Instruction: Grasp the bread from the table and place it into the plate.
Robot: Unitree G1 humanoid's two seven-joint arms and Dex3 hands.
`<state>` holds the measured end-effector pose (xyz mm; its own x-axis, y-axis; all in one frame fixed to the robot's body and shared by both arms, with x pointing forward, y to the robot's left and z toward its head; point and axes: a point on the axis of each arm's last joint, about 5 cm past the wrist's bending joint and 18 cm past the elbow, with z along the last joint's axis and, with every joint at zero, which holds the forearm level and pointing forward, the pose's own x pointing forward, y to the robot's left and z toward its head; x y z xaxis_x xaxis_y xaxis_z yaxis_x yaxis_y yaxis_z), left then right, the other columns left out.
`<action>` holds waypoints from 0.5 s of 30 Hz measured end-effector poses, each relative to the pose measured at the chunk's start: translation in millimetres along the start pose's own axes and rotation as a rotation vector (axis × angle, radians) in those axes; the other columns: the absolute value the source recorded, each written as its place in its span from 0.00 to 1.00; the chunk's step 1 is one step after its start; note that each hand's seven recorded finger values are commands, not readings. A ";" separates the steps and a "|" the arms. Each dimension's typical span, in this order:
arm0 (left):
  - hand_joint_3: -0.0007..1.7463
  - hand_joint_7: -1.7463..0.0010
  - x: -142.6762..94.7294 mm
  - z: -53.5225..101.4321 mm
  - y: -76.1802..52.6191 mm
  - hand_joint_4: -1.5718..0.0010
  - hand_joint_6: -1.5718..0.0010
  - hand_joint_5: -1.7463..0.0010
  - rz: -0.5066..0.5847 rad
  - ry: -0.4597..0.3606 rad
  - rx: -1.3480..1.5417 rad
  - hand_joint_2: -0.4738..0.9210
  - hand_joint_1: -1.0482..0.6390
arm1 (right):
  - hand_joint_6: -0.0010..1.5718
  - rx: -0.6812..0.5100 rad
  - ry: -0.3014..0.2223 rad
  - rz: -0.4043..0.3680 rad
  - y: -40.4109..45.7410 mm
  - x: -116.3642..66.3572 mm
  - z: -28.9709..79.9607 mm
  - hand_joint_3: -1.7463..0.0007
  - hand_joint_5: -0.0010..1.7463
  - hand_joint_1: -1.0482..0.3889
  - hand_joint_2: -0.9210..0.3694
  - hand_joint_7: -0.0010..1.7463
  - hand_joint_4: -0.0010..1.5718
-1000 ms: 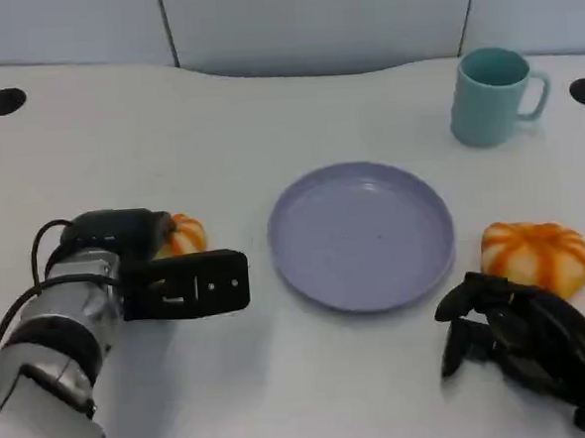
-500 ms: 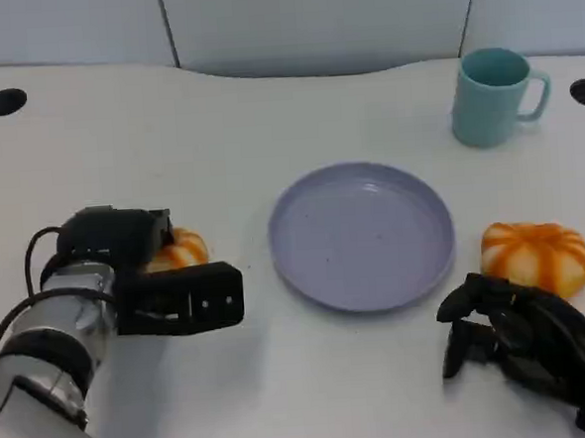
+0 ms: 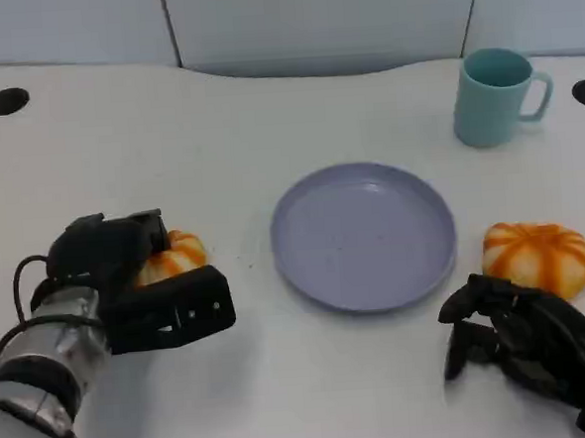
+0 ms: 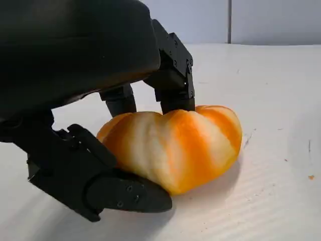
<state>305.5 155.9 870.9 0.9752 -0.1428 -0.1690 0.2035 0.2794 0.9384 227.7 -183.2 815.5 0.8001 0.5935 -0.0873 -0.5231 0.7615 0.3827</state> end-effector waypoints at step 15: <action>0.71 0.00 5.9 9.0 16.7 0.49 0.57 0.00 0.167 -0.152 -0.093 0.61 0.54 | 0.46 -0.002 -0.002 0.002 0.7 1.7 -0.4 0.93 0.89 0.36 0.00 0.62 0.40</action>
<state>313.9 151.2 888.3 0.9733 -0.2262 0.0404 0.0542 0.3967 0.9163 228.6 -181.6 815.2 0.7993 0.5949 -0.0850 -0.5256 0.7607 0.3809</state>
